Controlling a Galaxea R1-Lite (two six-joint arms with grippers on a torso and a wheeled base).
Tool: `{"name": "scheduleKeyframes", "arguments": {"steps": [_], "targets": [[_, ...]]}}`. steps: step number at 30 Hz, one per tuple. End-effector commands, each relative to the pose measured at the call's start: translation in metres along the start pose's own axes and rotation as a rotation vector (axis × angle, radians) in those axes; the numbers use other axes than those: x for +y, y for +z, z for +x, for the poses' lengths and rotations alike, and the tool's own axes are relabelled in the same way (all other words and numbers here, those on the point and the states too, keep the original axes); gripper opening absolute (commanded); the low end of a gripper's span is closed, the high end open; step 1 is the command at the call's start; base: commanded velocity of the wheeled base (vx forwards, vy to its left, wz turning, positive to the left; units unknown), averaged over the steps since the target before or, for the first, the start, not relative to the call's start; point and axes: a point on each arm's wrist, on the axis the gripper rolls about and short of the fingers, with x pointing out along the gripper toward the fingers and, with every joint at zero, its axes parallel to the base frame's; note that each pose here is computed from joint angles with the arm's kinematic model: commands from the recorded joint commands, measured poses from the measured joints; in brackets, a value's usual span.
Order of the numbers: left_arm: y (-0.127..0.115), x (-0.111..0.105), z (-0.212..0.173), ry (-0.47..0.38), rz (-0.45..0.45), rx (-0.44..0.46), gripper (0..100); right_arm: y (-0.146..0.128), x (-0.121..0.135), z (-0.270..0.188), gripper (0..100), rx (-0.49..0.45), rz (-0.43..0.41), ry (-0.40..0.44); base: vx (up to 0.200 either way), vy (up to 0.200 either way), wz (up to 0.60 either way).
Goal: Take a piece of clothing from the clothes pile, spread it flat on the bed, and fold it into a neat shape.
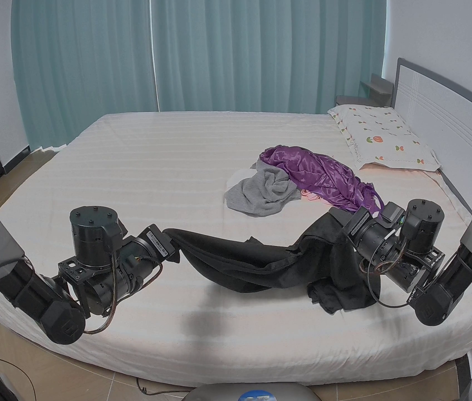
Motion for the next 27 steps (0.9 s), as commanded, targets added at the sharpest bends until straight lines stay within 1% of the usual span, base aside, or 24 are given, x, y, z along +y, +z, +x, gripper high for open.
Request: {"name": "scheduleKeyframes", "arguments": {"steps": [1,27], "targets": [[0.0018,-0.0007,-0.0010,-0.003,-0.003,-0.006,0,-0.0003,-0.0004,-0.0003,0,0.002,-0.002,-0.001,0.000,0.200,0.00],[0.0047,-0.0003,-0.0019,-0.003,-0.006,-0.016,0,-0.0010,-0.0028,0.0012,0,0.004,-0.002,-0.007,0.000,0.200,0.00]]}}
